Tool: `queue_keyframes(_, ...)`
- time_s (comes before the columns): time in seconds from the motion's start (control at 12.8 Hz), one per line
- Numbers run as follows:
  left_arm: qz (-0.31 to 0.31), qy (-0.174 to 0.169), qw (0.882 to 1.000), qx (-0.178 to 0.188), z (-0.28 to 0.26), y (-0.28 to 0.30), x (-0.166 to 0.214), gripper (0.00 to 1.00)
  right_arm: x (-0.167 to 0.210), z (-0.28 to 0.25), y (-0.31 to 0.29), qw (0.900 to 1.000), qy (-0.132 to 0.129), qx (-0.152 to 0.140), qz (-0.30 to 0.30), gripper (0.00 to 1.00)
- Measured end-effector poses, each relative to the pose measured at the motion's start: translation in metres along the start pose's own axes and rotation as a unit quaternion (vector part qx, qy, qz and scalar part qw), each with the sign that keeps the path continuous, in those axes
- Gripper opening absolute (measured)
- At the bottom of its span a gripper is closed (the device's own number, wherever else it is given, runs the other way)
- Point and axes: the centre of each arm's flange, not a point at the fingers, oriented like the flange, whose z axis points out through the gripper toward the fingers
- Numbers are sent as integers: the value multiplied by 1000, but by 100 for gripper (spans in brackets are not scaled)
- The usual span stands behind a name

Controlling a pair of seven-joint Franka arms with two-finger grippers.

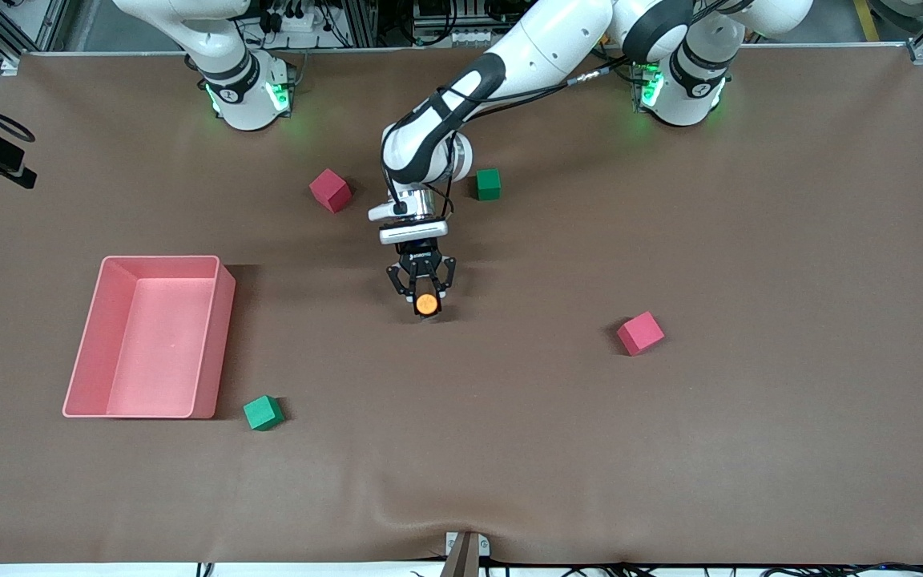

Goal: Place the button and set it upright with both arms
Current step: 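Lift the button and stand it upright on the table with the left gripper, then open the left gripper and raise it away from the upright button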

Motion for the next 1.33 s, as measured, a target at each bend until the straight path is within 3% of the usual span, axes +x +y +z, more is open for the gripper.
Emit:
queue_keyframes(0.24, 8, 27, 1000, -11, 8, -7, -24, 44, 0, 0, 0, 1000, 0, 0, 0, 100)
queue_keyframes(0.55, -3, 34, 999, -11, 11, -10, -31, 44, 0, 0, 0, 1000, 0, 0, 0, 100)
queue_keyframes(0.71, -7, 38, 999, -6, 10, -10, -29, 62, 0, 0, 0, 1000, 0, 0, 0, 100)
queue_keyframes(0.94, -50, -2, 999, 20, -10, 3, -19, 96, 0, 0, 0, 1000, 0, 0, 0, 100)
queue_keyframes(1.18, -48, -50, 994, 87, -65, 20, 16, 100, 0, 0, 0, 1000, 0, 0, 0, 100)
queue_keyframes(1.33, -34, -89, 988, 123, -115, 26, 59, 100, 0, 0, 0, 1000, 1, 0, 0, 100)
